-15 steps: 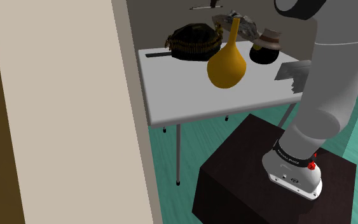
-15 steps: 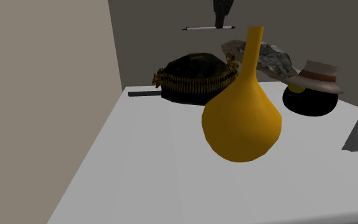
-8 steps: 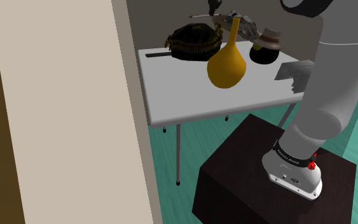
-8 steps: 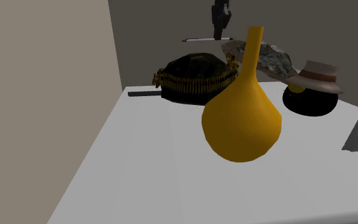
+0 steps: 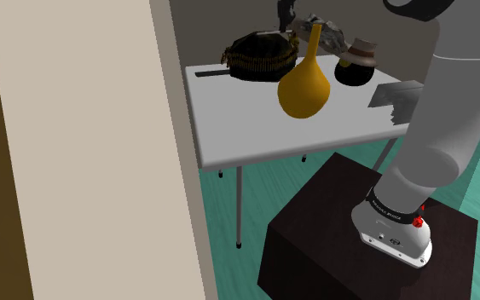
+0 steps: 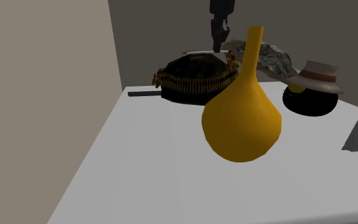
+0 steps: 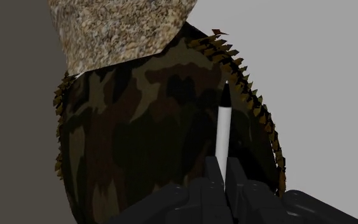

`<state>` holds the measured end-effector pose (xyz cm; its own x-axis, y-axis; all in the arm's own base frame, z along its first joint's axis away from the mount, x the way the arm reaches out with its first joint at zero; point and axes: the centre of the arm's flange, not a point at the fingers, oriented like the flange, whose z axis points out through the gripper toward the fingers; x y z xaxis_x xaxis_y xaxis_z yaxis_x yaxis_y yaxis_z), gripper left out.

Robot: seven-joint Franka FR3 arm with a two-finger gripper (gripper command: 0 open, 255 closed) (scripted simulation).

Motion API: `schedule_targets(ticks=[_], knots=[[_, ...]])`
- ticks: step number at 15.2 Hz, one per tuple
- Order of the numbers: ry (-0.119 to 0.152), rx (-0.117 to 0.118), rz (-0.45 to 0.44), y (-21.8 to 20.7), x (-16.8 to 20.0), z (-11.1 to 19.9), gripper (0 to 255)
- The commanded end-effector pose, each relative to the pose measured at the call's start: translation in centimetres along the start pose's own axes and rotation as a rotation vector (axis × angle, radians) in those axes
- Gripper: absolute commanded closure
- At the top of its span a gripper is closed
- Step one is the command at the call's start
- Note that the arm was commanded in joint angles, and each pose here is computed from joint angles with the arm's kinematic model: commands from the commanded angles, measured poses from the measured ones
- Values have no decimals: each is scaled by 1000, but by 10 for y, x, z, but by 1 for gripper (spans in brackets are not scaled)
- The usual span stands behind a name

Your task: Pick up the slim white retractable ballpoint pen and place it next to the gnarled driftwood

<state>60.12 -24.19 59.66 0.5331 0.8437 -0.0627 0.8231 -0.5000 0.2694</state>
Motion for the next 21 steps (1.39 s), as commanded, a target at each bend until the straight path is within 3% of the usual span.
schedule_targets(ticks=[1, 20, 21], knots=[[0, 0, 0, -2, 1, 10, 255], [0, 0, 0, -29, 7, 107, 255], [43, -94, 19, -21, -4, 42, 255]])
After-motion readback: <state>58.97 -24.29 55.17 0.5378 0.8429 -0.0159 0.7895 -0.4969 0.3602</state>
